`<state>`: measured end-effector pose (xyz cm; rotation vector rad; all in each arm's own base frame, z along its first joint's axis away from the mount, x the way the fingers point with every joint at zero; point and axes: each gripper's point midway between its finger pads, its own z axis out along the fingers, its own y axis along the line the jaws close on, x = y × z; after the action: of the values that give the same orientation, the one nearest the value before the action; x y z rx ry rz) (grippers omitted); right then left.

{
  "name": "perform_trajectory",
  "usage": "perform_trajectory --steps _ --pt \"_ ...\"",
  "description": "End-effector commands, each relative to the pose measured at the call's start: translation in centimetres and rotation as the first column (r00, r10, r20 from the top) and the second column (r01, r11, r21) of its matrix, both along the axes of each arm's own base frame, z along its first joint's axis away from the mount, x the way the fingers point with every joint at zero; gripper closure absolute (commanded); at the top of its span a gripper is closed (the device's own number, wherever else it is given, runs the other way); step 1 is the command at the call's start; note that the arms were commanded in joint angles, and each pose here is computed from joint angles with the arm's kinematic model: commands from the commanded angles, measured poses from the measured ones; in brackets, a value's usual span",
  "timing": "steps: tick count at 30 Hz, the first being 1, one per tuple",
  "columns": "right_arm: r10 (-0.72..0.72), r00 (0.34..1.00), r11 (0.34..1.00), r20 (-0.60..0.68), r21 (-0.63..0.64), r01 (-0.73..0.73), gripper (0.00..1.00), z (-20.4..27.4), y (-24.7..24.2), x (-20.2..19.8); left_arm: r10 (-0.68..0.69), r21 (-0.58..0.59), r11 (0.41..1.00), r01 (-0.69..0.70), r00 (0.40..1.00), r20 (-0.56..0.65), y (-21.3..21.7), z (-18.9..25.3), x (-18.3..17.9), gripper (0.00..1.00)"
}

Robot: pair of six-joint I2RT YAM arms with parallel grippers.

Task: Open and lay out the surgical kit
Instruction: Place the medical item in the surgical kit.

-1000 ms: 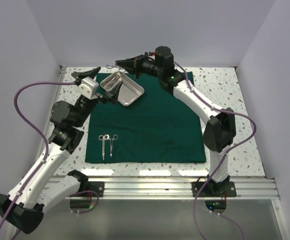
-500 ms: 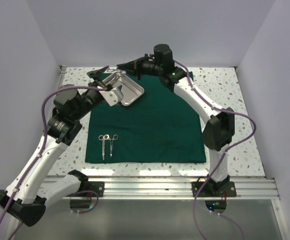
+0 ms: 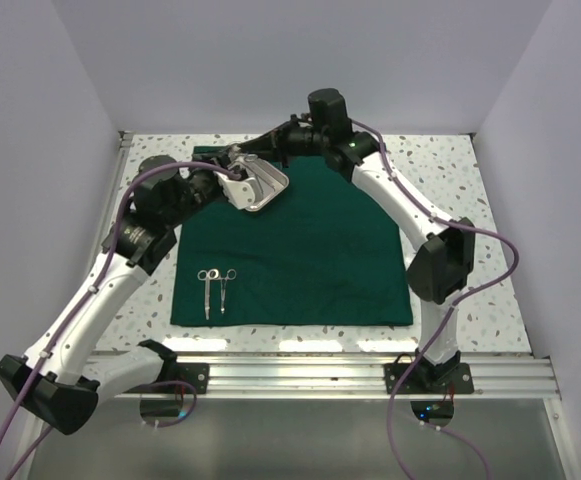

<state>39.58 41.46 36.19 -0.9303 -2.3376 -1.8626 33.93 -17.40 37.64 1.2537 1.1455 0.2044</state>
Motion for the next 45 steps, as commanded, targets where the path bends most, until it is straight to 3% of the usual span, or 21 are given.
perform_trajectory --steps 1,5,15,16,17,19,20,22,24,33,35,36,37,41,45 --pt "0.066 0.997 0.997 0.047 0.024 -0.067 1.0 3.3 -1.4 -3.8 -0.016 -0.026 1.0 0.017 0.999 0.038 -0.5 2.3 0.0 0.54" --pt "0.071 0.997 0.997 0.043 0.024 -0.072 1.0 3.0 -1.9 -4.7 -0.031 -0.043 0.999 0.032 0.999 0.034 -0.9 2.9 0.1 0.56" --pt "0.085 0.995 0.995 0.056 0.047 -0.088 1.0 4.0 -2.0 -5.4 -0.121 -0.087 0.989 0.117 0.992 -0.047 -2.4 3.0 -1.1 0.39" --pt "0.085 0.995 0.995 0.06 0.049 -0.088 1.0 4.0 -2.1 -5.4 -0.125 -0.089 0.989 0.12 0.99 -0.057 -2.4 3.0 -1.2 0.41" --pt "0.086 0.994 0.995 0.061 0.052 -0.089 1.0 4.1 -2.1 -5.4 -0.129 -0.087 0.988 0.124 0.99 -0.062 -2.5 2.9 -1.2 0.5" --pt "0.088 0.994 0.994 0.064 0.055 -0.092 1.0 4.3 -2.0 -5.5 -0.132 -0.084 0.989 0.126 0.988 -0.074 -2.6 2.6 -1.1 0.59" --pt "0.09 0.994 0.994 0.065 0.056 -0.093 1.0 4.4 -2.1 -5.5 -0.135 -0.084 0.988 0.128 0.988 -0.079 -2.7 2.5 -1.0 0.71" --pt "0.094 0.994 0.993 0.064 0.061 -0.098 1.0 4.5 -2.1 -5.7 -0.152 -0.09 0.985 0.145 0.985 -0.085 -3.0 2.8 -1.1 0.82" --pt "0.097 0.993 0.993 0.063 0.067 -0.101 1.0 4.5 -2.1 -5.8 -0.158 -0.097 0.984 0.148 0.983 -0.098 -3.3 2.7 -0.9 1.0" --pt "0.115 0.99 0.987 0.076 0.101 -0.122 1.0 4.5 -2.0 -5.9 -0.207 -0.109 0.975 0.193 0.968 -0.142 -4.3 2.9 -1.1 1.0" --pt "0.134 0.985 0.981 0.109 0.124 -0.148 0.51 4.9 -1.8 -5.9 -0.213 -0.115 0.974 0.196 0.966 -0.15 -4.4 3.2 -1.2 1.0" --pt "0.147 0.981 0.979 0.13 0.123 -0.163 0.12 4.9 -1.8 -5.9 -0.211 -0.115 0.974 0.195 0.966 -0.153 -4.4 3.3 -1.2 1.0" --pt "0.171 0.976 0.975 0.137 0.12 -0.187 0.01 4.7 -1.8 -6.2 -0.208 -0.116 0.975 0.191 0.966 -0.152 -4.3 3.5 -1.2 1.0" --pt "0.19 0.969 0.977 0.155 0.062 -0.202 0.01 2.8 -3.5 -5.7 -0.195 -0.128 0.977 0.174 0.964 -0.179 -4.0 3.7 -1.5 1.0" --pt "0.12 0.982 0.992 0.146 -0.043 -0.114 0.01 -0.8 -9.7 -3.4 -0.2 -0.175 0.972 0.157 0.943 -0.268 -4.1 3.1 -2.3 1.0"
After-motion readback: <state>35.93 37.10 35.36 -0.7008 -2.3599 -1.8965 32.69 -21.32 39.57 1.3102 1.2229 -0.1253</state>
